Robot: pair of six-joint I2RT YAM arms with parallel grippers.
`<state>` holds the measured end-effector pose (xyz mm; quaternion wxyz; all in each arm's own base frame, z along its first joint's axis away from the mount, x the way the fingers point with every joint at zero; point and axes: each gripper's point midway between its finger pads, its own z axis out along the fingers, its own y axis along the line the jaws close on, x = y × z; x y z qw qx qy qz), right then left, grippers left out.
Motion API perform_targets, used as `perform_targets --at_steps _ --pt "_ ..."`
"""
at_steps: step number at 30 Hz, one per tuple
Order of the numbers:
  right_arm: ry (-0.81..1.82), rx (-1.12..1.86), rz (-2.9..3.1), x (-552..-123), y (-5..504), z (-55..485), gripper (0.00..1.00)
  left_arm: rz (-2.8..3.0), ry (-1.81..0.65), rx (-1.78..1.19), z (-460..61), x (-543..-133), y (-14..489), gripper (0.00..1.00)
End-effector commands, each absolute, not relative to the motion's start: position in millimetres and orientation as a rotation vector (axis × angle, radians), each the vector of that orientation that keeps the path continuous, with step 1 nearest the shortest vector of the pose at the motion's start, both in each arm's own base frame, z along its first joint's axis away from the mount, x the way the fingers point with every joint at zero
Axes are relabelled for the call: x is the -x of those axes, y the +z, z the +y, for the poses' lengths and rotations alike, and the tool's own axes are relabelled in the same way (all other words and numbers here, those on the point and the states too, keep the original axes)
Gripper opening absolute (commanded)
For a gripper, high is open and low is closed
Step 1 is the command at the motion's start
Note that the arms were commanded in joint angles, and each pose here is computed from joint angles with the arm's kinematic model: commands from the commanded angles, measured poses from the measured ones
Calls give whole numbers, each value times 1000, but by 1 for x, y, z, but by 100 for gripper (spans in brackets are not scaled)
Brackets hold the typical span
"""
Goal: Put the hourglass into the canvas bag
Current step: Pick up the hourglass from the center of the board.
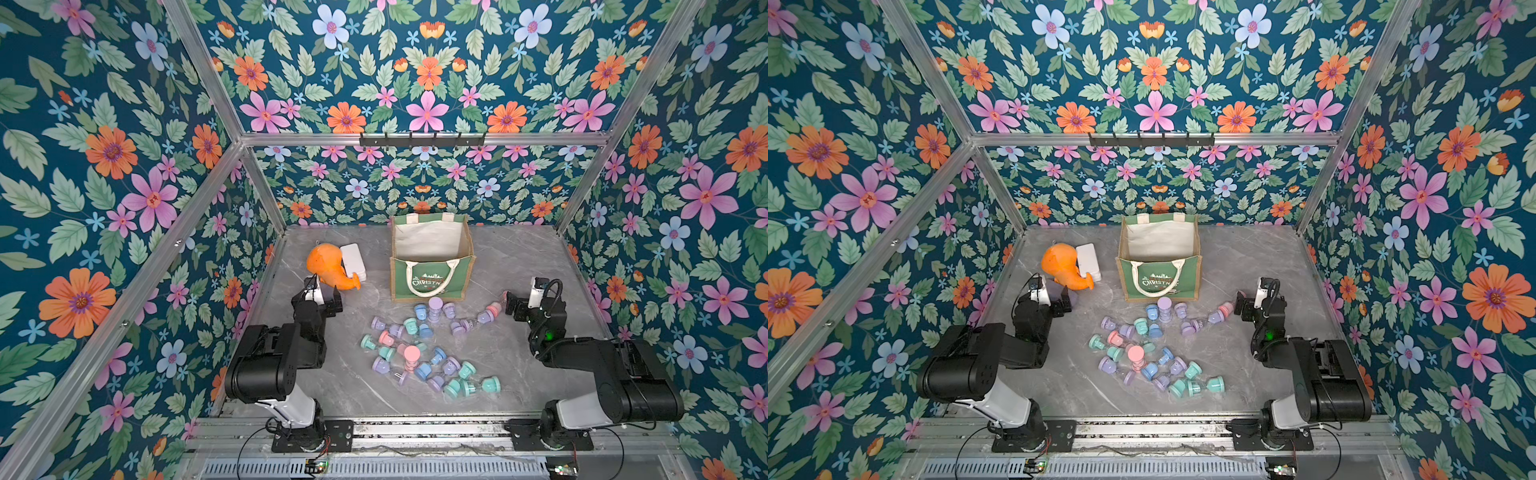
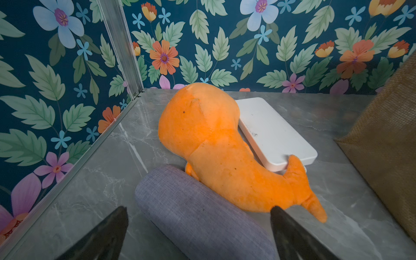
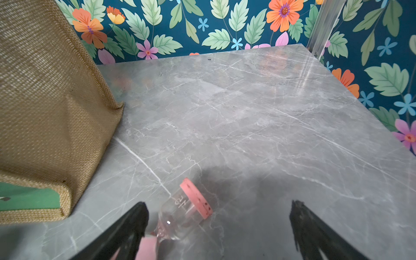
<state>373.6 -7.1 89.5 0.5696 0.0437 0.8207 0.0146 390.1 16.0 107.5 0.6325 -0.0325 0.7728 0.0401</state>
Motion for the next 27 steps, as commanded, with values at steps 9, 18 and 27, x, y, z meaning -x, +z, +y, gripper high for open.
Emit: perform_targets --at_steps 9,18,27 --pt "22 -100 1890 -378 99 -8 99 1764 85 68 15 -391 109 100" --pt "30 -94 1839 -368 116 -7 99 1739 80 63 14 -388 126 100" --pt "60 -305 1790 -338 185 -23 99 1698 -37 102 5 -384 185 100"
